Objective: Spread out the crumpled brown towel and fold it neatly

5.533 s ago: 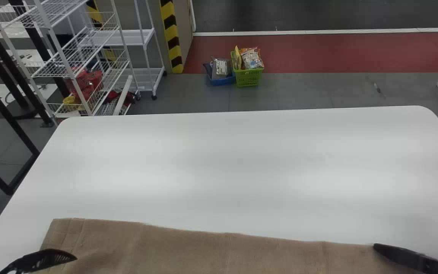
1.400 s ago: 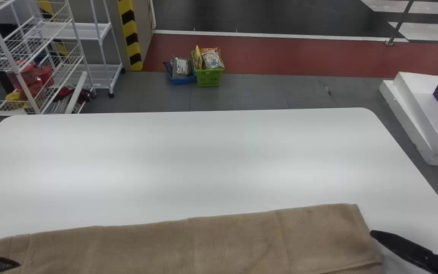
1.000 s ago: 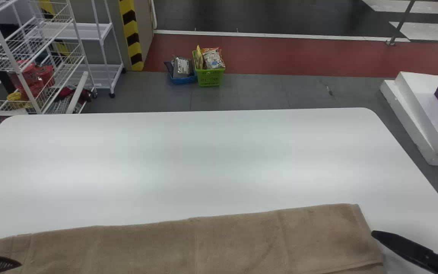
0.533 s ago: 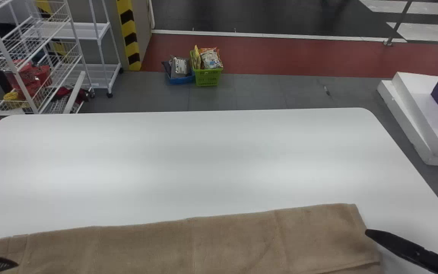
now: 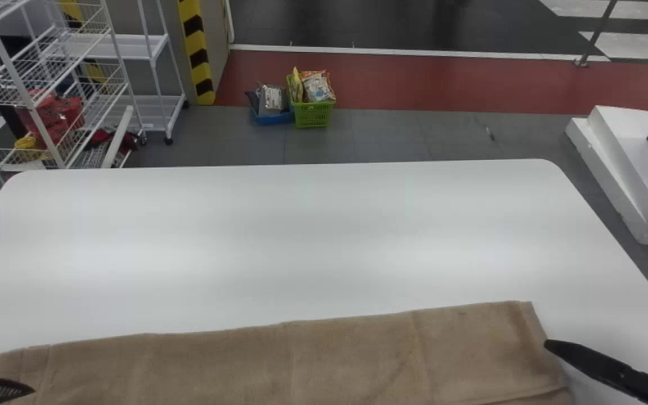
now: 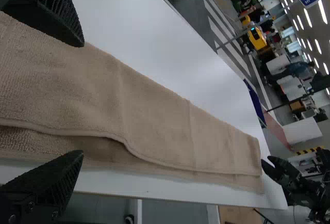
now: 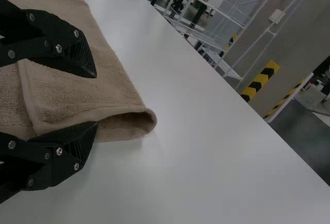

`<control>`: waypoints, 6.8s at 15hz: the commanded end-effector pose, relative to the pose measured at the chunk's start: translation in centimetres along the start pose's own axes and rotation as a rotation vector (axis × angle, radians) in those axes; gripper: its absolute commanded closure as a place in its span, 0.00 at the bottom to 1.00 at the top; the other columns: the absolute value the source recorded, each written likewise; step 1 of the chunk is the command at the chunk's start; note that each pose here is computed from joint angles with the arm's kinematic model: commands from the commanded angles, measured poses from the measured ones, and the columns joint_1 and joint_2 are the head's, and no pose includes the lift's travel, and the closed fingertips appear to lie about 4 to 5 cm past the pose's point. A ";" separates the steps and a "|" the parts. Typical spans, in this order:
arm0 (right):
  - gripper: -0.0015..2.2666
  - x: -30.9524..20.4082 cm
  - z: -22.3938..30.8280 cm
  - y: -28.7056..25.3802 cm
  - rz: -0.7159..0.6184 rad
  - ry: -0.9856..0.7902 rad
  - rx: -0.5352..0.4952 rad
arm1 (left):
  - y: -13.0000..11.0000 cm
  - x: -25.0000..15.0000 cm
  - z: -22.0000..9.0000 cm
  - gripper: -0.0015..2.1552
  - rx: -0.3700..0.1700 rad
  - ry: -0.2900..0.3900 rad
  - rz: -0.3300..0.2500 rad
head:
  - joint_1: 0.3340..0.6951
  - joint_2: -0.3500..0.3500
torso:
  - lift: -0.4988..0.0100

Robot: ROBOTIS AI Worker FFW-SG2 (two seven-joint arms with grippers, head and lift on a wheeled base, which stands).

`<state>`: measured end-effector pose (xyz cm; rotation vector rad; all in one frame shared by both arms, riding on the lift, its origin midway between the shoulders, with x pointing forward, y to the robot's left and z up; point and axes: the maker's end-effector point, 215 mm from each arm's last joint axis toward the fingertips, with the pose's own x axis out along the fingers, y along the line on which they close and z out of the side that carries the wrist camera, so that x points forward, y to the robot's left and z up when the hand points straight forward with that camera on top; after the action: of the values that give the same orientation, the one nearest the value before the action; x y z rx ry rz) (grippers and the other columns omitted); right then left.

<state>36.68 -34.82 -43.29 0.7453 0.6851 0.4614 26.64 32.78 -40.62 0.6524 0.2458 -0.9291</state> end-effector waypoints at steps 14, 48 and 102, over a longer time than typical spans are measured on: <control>0.38 -0.9 -0.7 -0.4 -0.010 0.019 0.005 | -0.2 0.1 -0.1 0.03 -0.008 -0.002 0.000 | 1.00 0.43 | 0.73; 0.52 -1.3 -1.7 -1.2 -0.057 0.077 0.020 | -0.5 0.1 -0.6 0.04 -0.023 -0.002 -0.003 | 1.00 0.42 | 0.73; 0.58 -5.4 -1.6 0.4 -0.007 -0.012 0.101 | -3.9 5.3 3.1 0.16 -0.002 -0.075 -0.134 | 1.00 0.23 | 0.73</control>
<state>31.78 -36.97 -41.74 0.8350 0.7082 0.4172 26.52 26.43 -41.50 0.6043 0.2084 -1.0578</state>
